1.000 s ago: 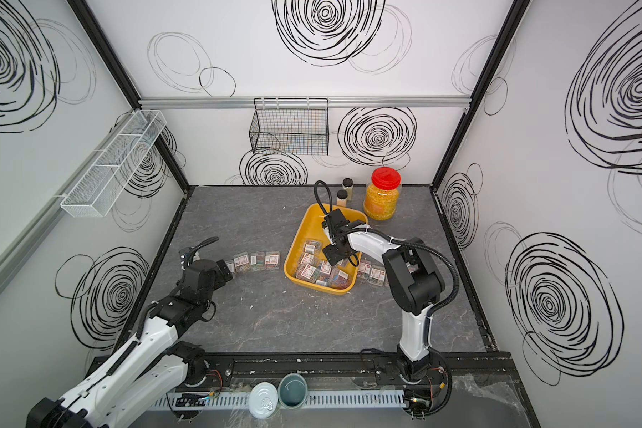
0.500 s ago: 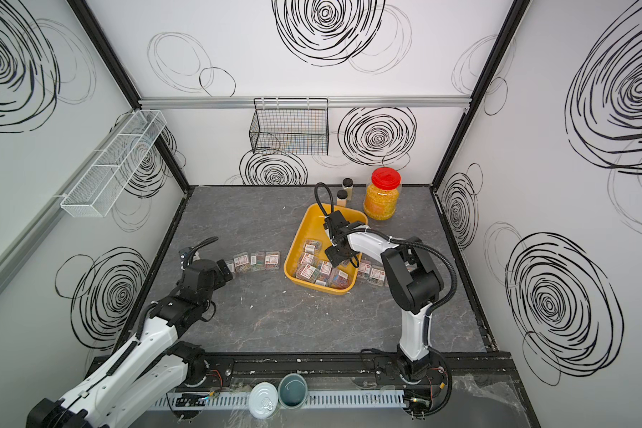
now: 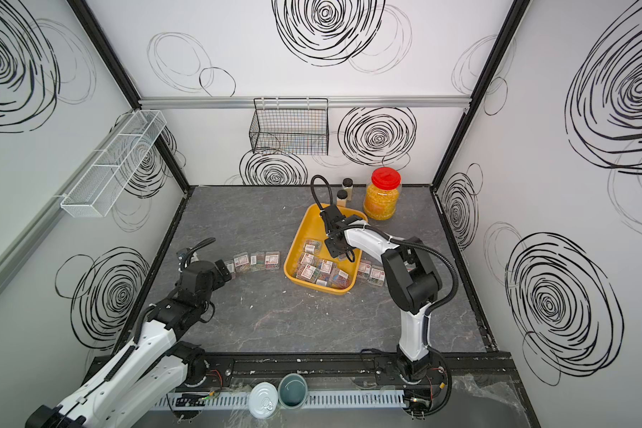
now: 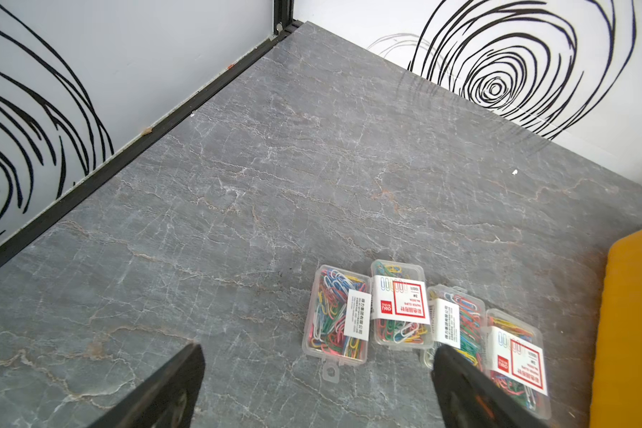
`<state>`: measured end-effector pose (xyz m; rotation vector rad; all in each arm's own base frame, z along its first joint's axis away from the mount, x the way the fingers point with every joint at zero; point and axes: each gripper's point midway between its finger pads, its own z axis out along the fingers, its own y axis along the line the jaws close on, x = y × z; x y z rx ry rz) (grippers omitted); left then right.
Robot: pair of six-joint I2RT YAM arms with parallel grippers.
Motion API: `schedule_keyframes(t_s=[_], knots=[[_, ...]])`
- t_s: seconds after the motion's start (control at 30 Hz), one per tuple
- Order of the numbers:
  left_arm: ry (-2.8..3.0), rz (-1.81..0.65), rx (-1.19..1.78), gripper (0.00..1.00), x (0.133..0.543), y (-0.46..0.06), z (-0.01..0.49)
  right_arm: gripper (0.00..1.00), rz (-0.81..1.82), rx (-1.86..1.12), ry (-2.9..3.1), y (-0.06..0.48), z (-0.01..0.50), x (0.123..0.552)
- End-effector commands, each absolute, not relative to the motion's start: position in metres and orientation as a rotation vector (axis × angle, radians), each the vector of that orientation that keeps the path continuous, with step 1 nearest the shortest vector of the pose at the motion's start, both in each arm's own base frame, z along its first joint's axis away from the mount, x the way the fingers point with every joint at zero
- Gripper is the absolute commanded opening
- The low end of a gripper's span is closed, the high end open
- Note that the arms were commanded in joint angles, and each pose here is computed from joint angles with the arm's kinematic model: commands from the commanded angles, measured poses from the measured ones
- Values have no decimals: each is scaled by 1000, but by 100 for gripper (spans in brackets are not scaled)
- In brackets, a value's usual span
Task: Take the paper clips out of the storage box
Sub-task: Pick up the boxed paper clips from the storage box, then move the storage box to the center of the board, then place the boxed paper clips at the center of the board.
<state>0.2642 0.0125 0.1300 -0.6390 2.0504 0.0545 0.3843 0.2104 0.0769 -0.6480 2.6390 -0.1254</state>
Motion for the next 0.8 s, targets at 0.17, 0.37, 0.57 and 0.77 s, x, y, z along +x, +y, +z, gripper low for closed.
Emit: schedule_keyframes(t_s=[0.17, 0.37, 0.57, 0.77], knots=[[1982, -24, -623, 99, 259, 10, 140, 31, -53, -312, 2536, 219, 166, 313], [1946, -64, -618, 99, 253, 10, 147, 29, 112, -281, 2588, 228, 158, 226], [1934, -87, -612, 99, 250, 8, 148, 29, 205, -424, 2658, 256, 117, 158], [1937, -85, -617, 99, 249, 9, 148, 28, 66, -359, 2706, 238, 69, 160]])
